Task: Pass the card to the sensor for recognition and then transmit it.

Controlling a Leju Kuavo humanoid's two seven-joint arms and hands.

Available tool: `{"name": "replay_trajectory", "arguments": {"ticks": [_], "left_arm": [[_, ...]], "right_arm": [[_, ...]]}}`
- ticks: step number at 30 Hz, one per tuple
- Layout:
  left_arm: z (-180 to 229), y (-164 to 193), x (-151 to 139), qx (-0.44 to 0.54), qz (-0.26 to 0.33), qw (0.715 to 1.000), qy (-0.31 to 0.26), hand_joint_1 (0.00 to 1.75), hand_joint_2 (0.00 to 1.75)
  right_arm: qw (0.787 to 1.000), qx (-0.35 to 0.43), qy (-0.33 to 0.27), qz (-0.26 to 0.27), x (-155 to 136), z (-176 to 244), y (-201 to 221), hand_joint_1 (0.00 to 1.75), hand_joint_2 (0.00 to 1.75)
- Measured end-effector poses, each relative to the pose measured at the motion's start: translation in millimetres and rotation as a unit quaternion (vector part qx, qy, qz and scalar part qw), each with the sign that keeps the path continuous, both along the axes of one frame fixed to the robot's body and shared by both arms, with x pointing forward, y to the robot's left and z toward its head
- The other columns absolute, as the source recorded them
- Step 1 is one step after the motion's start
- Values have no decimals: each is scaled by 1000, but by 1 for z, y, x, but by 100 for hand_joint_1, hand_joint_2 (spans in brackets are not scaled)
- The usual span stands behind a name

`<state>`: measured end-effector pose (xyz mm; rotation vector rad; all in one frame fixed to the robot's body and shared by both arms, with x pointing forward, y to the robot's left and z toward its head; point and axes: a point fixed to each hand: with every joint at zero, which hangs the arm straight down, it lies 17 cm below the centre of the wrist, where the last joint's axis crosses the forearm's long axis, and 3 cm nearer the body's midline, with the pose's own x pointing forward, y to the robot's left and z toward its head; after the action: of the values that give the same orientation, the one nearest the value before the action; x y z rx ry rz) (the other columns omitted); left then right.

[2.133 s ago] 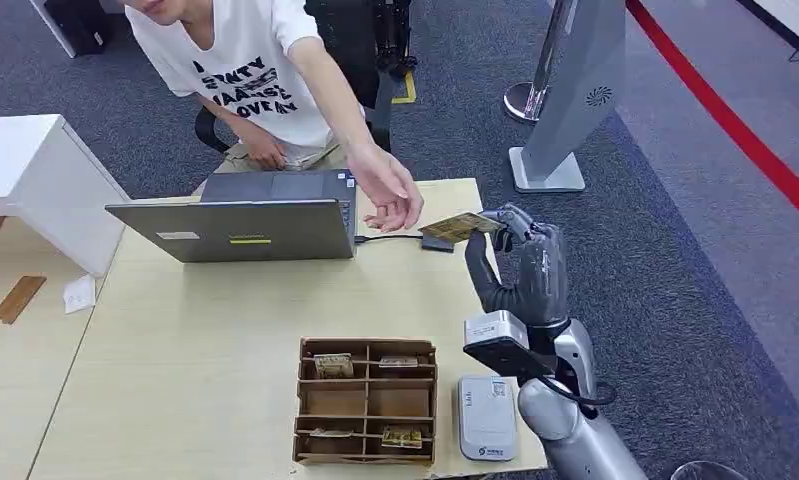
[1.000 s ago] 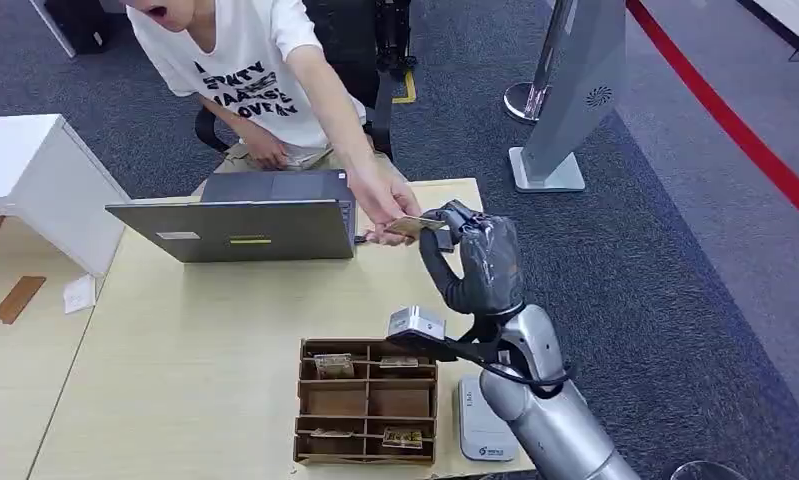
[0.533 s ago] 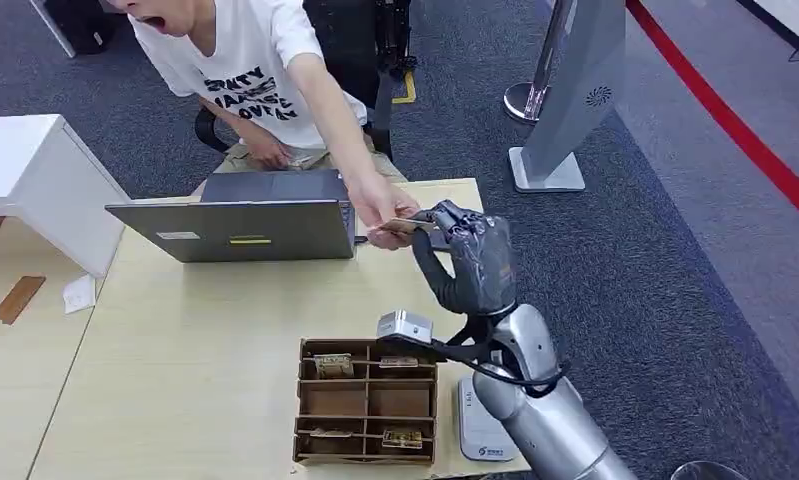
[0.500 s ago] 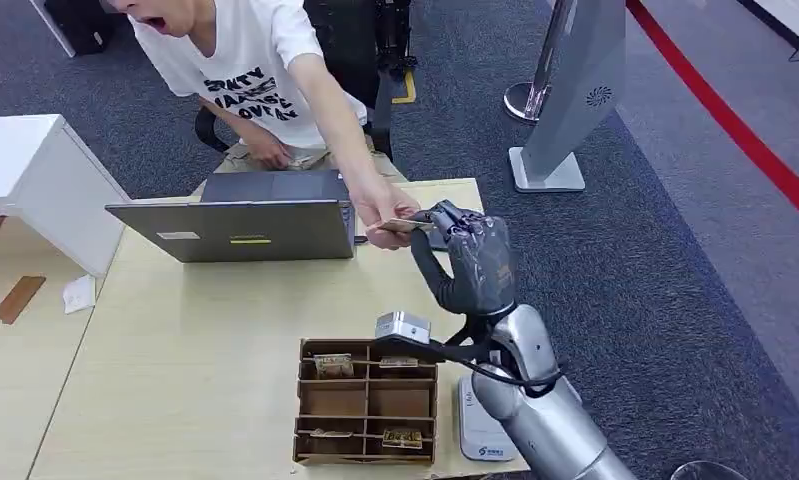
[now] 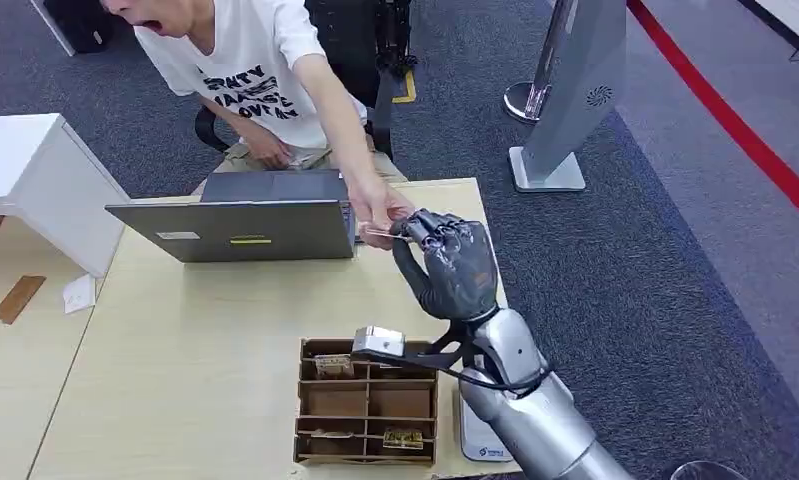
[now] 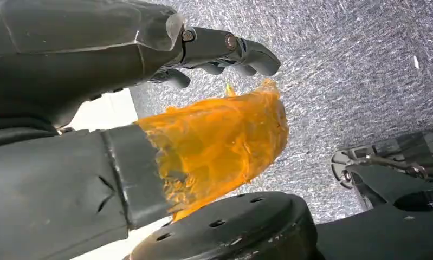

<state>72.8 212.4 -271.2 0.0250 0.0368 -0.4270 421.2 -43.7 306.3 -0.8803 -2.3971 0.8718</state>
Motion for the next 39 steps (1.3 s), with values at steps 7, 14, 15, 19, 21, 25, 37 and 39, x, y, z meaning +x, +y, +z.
{"name": "replay_trajectory", "arguments": {"ticks": [7, 14, 15, 19, 21, 25, 37, 39], "left_arm": [[0, 0, 0, 1, 0, 1000, 1, 0, 0], [0, 0, 0, 0, 2, 1000, 1, 0, 0], [0, 0, 0, 0, 2, 1000, 1, 0, 0], [0, 0, 0, 0, 2, 1000, 1, 0, 0], [0, 0, 0, 0, 2, 1000, 1, 0, 0], [0, 0, 0, 0, 2, 1000, 1, 0, 0], [0, 0, -2, 0, 19, 1000, 1, 0, 0], [-1, -1, -5, -1, 24, 1000, 2, 0, 0]], "right_arm": [[1000, -18, 3, -1, 1, -9, 8, 0, 175], [1000, -16, 12, -2, 3, -14, 8, 0, 175], [1000, -17, 12, -1, 3, -14, 8, 0, 175], [1000, -17, 12, -1, 3, -15, 8, 0, 175], [1000, -17, 13, -1, 4, -15, 8, 0, 175], [1000, -14, 17, 0, 4, -16, 8, 0, 0], [979, 100, 150, 97, 6, -25, 7, 0, 0], [962, 141, 194, 133, 2, -27, 8, 0, 0]]}}
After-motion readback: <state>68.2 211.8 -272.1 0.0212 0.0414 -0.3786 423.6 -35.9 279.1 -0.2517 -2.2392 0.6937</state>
